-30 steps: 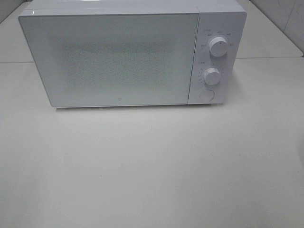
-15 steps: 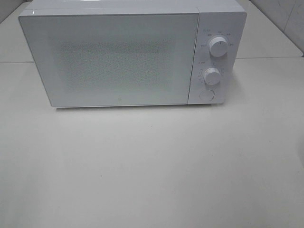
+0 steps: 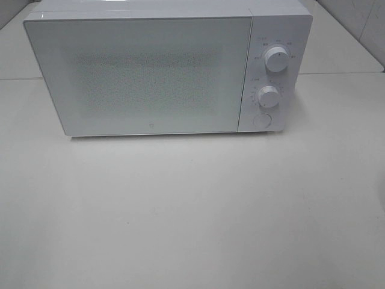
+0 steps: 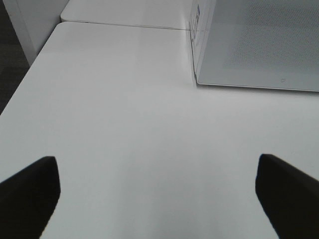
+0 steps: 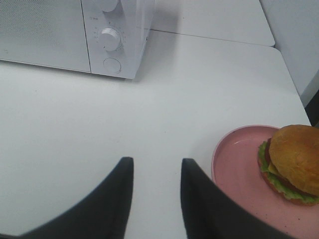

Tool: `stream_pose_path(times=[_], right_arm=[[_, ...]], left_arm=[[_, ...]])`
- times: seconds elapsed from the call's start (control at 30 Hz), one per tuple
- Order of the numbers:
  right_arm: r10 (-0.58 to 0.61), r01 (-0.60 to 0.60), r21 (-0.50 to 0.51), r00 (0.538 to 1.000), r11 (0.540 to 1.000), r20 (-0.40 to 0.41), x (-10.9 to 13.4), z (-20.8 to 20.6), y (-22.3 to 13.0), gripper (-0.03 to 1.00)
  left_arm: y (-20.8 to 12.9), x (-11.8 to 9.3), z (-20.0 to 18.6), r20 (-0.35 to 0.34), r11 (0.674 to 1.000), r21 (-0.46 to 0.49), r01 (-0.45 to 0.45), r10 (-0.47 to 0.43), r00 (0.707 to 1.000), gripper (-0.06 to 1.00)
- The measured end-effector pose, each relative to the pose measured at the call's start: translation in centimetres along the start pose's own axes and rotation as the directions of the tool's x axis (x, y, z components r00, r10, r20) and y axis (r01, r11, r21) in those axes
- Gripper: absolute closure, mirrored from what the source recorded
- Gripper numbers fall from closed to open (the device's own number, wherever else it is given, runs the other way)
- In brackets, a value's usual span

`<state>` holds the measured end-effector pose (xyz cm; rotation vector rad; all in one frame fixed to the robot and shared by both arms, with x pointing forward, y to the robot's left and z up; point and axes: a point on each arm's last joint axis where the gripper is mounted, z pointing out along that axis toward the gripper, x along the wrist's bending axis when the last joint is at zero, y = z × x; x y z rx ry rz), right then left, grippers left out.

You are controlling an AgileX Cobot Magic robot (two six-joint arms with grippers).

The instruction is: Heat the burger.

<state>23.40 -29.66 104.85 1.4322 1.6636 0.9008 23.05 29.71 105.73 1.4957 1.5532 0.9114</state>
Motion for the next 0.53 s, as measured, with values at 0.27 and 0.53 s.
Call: stream_pose_path(times=[0.27,0.53], right_arm=[[0.0,0.0,0.0,1.0,1.0,0.0,0.0,0.0,0.0,0.61],[0.0,0.0,0.0,1.0,1.0,0.0,0.0,0.0,0.0,0.61]], left_arm=[[0.0,0.0,0.0,0.0,1.0,0.0,0.0,0.0,1.0,-0.04],[0.0,0.0,0.0,0.0,1.0,0.0,0.0,0.0,1.0,-0.04]])
